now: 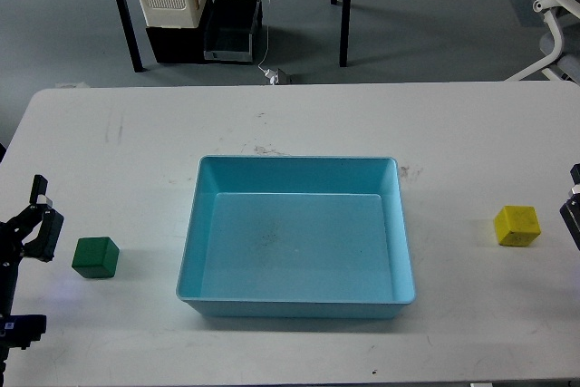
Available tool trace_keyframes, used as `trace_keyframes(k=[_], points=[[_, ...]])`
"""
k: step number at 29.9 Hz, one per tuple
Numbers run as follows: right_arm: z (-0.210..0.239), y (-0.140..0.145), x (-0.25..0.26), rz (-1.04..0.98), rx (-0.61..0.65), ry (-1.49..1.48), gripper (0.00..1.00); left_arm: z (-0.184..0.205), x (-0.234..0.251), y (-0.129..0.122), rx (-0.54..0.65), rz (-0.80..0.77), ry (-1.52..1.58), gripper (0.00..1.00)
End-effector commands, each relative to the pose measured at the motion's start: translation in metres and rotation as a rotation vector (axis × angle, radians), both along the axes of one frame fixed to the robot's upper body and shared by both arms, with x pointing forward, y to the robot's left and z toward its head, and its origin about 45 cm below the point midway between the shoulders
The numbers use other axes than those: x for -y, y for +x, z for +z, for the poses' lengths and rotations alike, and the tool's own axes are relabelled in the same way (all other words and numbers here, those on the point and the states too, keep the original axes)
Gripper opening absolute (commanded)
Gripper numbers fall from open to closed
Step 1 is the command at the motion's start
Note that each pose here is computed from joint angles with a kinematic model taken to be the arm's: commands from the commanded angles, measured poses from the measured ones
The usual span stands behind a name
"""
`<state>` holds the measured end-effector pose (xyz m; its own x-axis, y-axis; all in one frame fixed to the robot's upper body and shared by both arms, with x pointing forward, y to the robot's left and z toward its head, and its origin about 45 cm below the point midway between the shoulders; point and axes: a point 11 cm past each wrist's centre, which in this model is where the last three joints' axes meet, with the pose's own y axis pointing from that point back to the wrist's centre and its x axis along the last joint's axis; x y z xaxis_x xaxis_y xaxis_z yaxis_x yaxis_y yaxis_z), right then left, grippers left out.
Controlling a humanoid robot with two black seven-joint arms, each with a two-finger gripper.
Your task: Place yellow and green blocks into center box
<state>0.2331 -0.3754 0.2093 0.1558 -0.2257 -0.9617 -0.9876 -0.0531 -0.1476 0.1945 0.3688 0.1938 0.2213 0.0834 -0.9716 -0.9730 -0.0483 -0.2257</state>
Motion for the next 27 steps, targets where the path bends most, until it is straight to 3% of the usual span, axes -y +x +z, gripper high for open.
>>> trace_keyframes(k=[1, 7, 11, 21, 24, 27], points=[[0.004, 0.0, 0.002, -0.015, 0.03, 0.015, 1.0, -0.001, 0.001, 0.0, -0.001, -0.005, -0.003, 1.0], [0.011, 0.005, 0.019, -0.083, 0.088, 0.025, 1.0, -0.003, 0.023, 0.005, -0.002, -0.067, -0.03, 1.0], [0.023, 0.027, 0.034, -0.125, 0.141, 0.02, 1.0, -0.003, 0.026, 0.005, -0.004, -0.074, -0.032, 1.0], [0.01, 0.015, 0.039, -0.125, 0.086, 0.002, 1.0, -0.003, 0.023, 0.005, 0.008, -0.061, -0.079, 1.0], [0.024, 0.016, 0.035, -0.084, -0.015, -0.066, 1.0, -0.003, 0.023, 0.004, 0.009, -0.058, -0.086, 1.0], [0.038, 0.016, 0.033, -0.06, -0.018, -0.107, 1.0, -0.004, 0.024, 0.005, 0.008, -0.061, -0.087, 1.0]])
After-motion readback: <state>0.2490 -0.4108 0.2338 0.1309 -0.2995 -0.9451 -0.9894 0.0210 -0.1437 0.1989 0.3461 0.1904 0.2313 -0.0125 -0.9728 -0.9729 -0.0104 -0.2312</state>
